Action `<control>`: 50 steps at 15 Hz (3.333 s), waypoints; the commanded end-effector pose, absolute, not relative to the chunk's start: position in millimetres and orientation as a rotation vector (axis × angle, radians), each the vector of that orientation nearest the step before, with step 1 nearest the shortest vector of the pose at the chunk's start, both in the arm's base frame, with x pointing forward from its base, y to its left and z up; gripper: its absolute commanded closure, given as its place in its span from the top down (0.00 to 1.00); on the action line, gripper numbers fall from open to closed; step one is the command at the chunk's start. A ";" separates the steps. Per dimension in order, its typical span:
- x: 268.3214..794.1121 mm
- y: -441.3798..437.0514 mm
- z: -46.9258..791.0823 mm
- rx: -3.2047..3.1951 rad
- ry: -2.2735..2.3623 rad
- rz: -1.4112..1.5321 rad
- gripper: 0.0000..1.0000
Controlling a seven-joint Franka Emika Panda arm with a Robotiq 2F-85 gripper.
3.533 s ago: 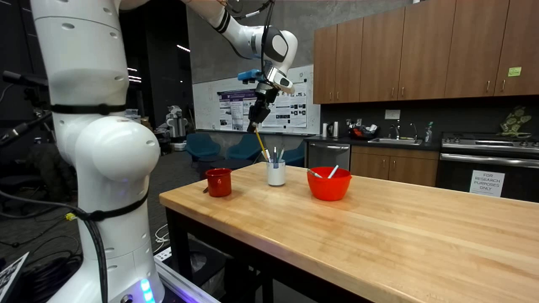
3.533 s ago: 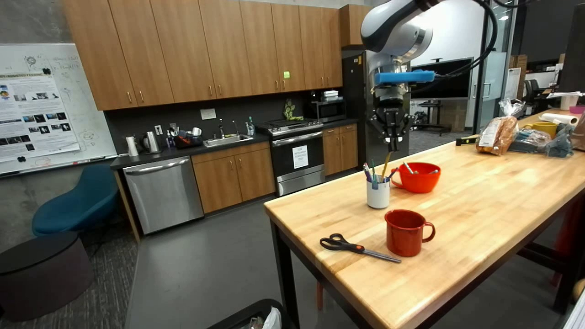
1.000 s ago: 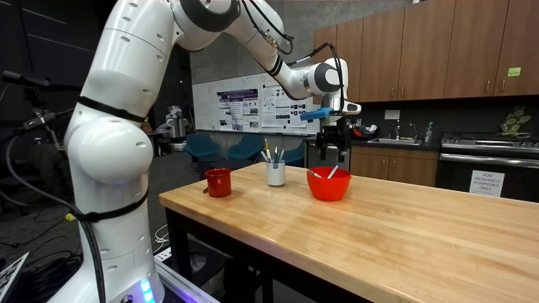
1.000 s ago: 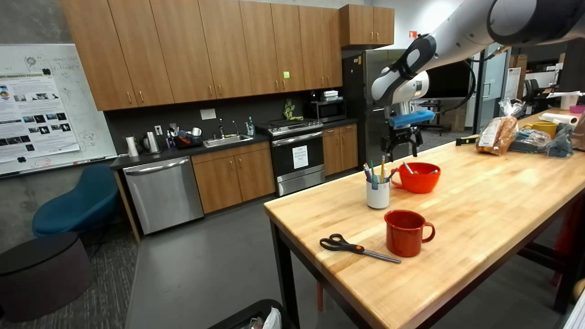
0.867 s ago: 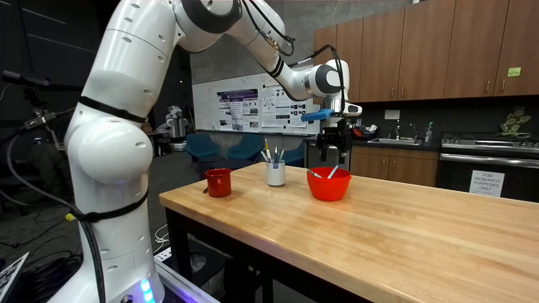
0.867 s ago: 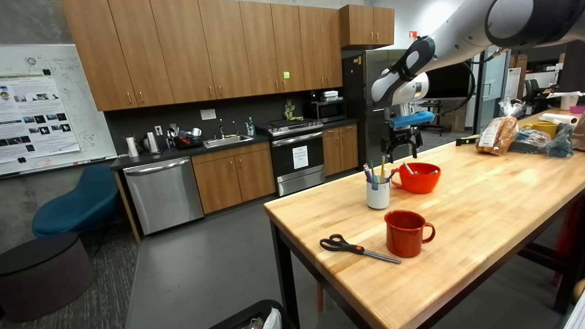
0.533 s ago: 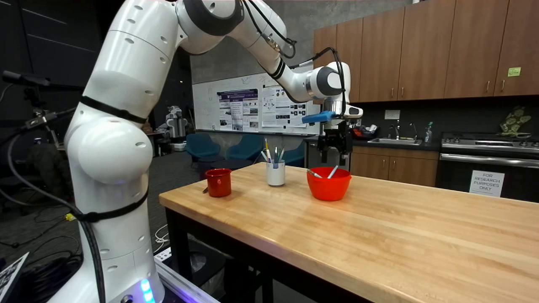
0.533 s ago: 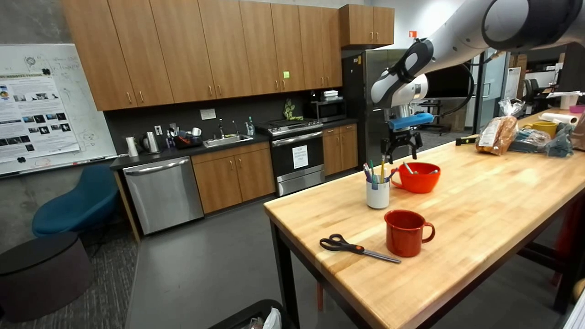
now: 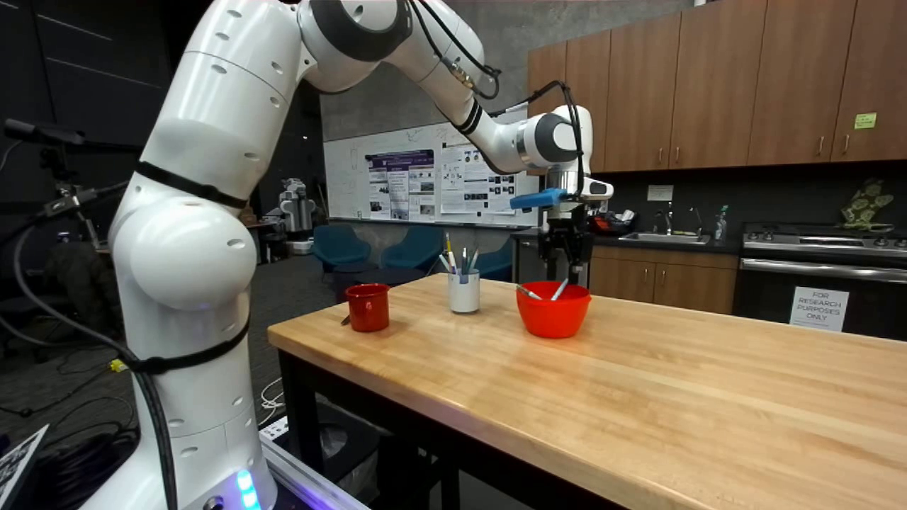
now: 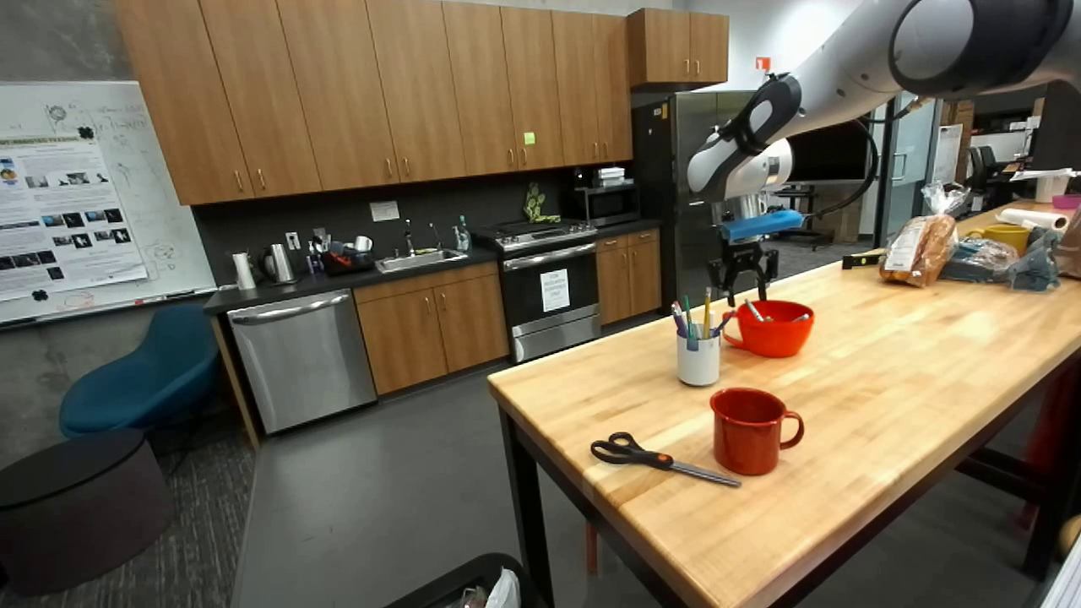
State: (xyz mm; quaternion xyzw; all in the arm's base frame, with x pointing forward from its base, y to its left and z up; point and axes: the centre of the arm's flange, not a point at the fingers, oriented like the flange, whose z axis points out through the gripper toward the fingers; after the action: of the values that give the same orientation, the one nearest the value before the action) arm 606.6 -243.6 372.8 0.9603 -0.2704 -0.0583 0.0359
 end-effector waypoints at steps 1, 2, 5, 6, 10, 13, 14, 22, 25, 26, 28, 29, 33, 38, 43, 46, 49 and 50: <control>607.3 -249.7 375.6 2.961 -0.843 -0.173 0.61; 607.2 -249.9 375.8 2.961 -0.844 -0.173 0.62; 607.0 -250.6 376.8 2.961 -0.848 -0.169 0.55; 607.2 -250.4 377.1 2.960 -0.849 -0.167 0.55; 607.7 -249.6 378.2 2.961 -0.850 -0.162 0.40; 607.8 -249.2 379.0 2.962 -0.851 -0.159 0.21; 607.8 -249.1 379.4 2.963 -0.853 -0.158 0.16; 605.9 -248.0 388.5 2.973 -0.863 -0.126 0.03; 600.7 -240.9 404.8 2.974 -0.848 -0.053 0.03; 599.5 -238.7 412.1 2.975 -0.843 -0.010 0.03; 595.3 -231.3 433.2 2.979 -0.829 0.109 0.03; 593.5 -227.5 443.7 2.976 -0.823 0.173 0.03; 580.9 -209.0 484.5 2.976 -0.803 0.418 0.03; 550.3 -177.9 515.0 3.009 -0.769 0.617 0.03; 512.6 -146.5 524.9 3.082 -0.769 0.672 0.03; 495.9 -129.8 523.1 3.151 -0.736 0.707 0.03; 483.1 -113.5 519.1 3.218 -0.672 0.740 0.03; 480.3 -109.0 517.2 3.236 -0.649 0.749 0.03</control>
State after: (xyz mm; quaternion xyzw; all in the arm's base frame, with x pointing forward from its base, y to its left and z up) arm 504.2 -123.3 521.3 0.9498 -0.2159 0.2051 -0.0960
